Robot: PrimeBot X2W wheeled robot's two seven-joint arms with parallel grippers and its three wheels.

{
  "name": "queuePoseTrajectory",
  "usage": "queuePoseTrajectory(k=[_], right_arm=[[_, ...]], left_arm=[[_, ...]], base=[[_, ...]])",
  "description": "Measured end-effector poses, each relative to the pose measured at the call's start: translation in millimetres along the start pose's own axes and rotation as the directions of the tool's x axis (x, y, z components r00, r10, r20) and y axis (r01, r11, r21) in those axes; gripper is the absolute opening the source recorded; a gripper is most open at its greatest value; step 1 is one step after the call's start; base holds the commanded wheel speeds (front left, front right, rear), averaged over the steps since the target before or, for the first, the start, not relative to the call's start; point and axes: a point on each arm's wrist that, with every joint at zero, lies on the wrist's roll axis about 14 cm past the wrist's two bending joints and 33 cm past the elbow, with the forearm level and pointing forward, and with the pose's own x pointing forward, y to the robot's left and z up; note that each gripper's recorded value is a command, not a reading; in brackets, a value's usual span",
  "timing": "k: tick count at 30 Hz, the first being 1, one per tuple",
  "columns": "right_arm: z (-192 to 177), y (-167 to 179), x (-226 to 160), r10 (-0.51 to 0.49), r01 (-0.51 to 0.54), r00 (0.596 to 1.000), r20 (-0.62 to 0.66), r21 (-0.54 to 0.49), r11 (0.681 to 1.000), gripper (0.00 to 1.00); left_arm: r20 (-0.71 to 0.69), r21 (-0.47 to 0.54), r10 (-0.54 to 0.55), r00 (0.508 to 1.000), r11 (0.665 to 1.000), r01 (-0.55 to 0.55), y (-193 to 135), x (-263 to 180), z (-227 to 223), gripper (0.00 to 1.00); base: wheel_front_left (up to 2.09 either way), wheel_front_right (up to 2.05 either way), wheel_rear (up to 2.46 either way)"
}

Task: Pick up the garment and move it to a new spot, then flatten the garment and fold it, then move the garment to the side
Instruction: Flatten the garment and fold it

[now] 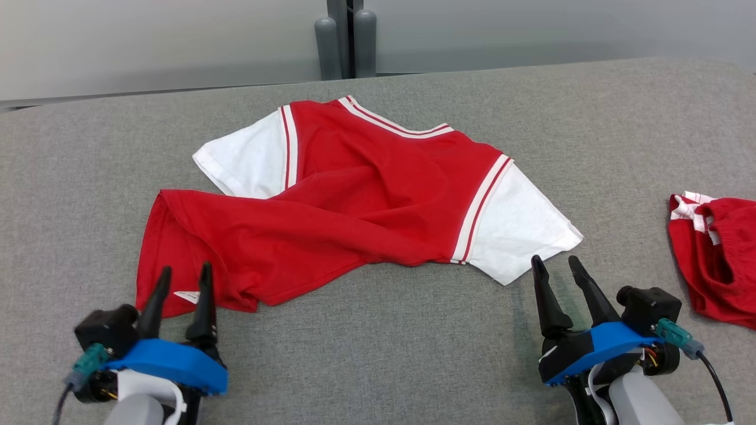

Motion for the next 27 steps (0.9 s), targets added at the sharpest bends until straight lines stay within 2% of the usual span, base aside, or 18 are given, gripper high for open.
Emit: queuePoseTrajectory(k=[11, 22, 23, 25, 26, 27], right_arm=[[1, -5, -4, -0.011, 0.011, 1.000, -0.002, -0.022, 1.000, 1.00], [4, -18, -10, -0.046, 0.047, 0.999, 0.008, -0.028, 0.999, 1.00], [4, -18, -10, -0.048, 0.048, 0.999, 0.009, -0.028, 0.998, 1.00], [4, -19, -10, -0.049, 0.049, 0.999, 0.009, -0.028, 0.998, 1.00], [4, -19, -10, -0.050, 0.050, 0.999, 0.008, -0.027, 0.998, 1.00], [4, -19, -9, -0.050, 0.050, 0.999, 0.008, -0.027, 0.998, 1.00]], left_arm=[[-0.173, -0.034, -0.109, 0.979, 0.994, 0.105, -44, -26, -64, 1.00], [-0.184, -0.025, -0.100, 0.978, 0.995, 0.097, -40, -19, -67, 1.00], [-0.184, -0.020, -0.092, 0.979, 0.996, 0.090, -38, -18, -67, 0.83], [-0.186, -0.012, -0.081, 0.979, 0.997, 0.080, -33, -17, -67, 0.33], [-0.189, -0.005, -0.078, 0.979, 0.997, 0.078, -32, -17, -68, 0.19], [-0.191, 0.000, -0.076, 0.979, 0.997, 0.077, -31, -17, -68, 0.00]], base=[[0.00, 0.00, 0.00], [0.00, 0.00, 0.00], [0.00, 0.00, 0.00], [0.00, 0.00, 0.00], [0.00, 0.00, 0.00], [0.00, 0.00, 0.00]])
